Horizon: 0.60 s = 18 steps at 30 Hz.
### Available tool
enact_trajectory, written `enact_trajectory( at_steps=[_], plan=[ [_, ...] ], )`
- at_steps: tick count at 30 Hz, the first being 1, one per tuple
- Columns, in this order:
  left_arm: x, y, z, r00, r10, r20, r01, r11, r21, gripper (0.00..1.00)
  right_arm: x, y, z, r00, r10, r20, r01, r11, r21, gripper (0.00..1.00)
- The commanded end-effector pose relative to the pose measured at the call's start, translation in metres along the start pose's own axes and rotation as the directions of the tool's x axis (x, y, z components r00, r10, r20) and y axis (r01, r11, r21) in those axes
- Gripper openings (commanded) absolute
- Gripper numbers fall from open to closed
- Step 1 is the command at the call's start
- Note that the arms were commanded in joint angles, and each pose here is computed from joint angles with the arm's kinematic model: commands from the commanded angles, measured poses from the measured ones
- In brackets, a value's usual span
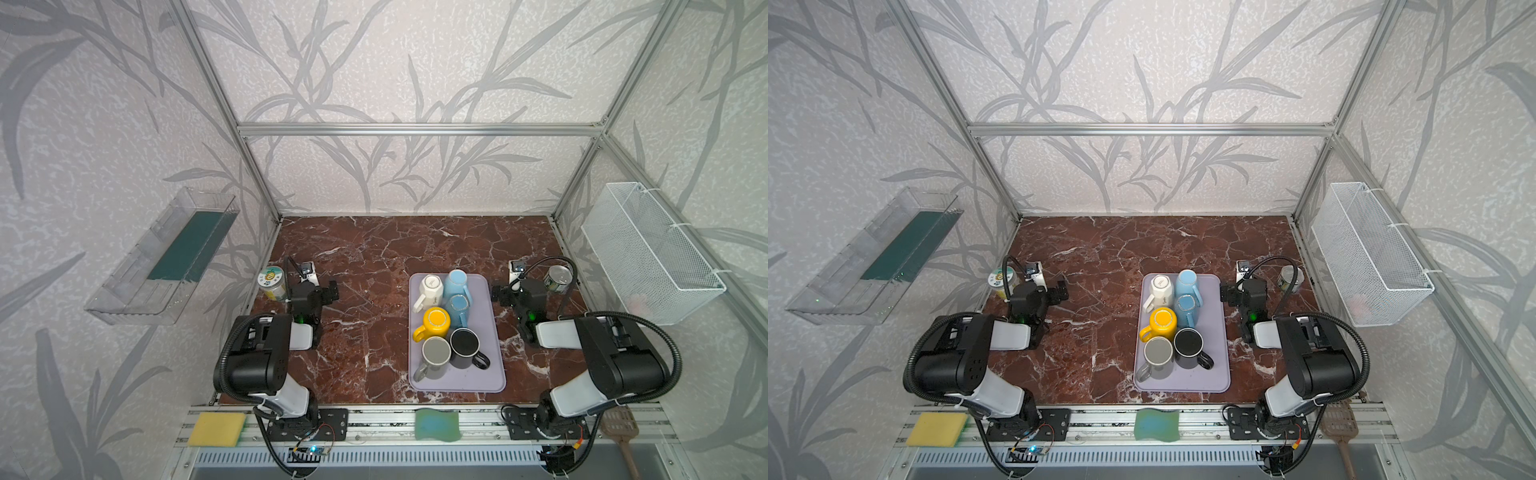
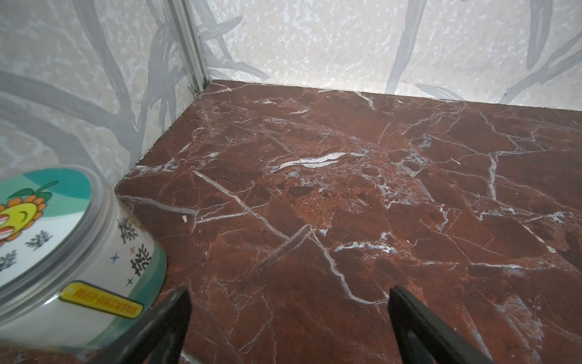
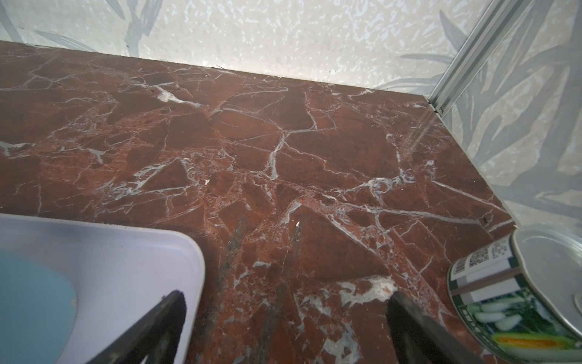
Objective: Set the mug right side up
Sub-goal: 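Raise both arms from the rest pose toward the tray of mugs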
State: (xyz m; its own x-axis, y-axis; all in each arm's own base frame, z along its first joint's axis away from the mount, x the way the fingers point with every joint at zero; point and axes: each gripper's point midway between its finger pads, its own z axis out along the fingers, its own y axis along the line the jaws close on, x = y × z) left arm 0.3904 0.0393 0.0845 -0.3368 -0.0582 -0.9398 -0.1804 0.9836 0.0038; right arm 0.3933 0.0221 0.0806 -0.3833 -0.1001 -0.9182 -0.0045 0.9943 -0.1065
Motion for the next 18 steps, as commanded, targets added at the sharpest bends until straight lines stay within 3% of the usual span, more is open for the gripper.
enact_trajectory(
  at_steps=[1,18],
  plan=[
    [-0.011,-0.002,0.002,1.000,0.008,0.026,-0.008,1.000,0.002,0.99,-0.011,-0.002,-0.001,1.000,0.005,0.028,-0.005,1.000,0.001,0.99],
    [-0.023,0.002,-0.002,1.000,0.005,0.019,-0.005,1.000,-0.024,0.99,-0.019,-0.007,-0.007,0.999,0.022,0.048,-0.023,0.999,0.028,0.99]
  ],
)
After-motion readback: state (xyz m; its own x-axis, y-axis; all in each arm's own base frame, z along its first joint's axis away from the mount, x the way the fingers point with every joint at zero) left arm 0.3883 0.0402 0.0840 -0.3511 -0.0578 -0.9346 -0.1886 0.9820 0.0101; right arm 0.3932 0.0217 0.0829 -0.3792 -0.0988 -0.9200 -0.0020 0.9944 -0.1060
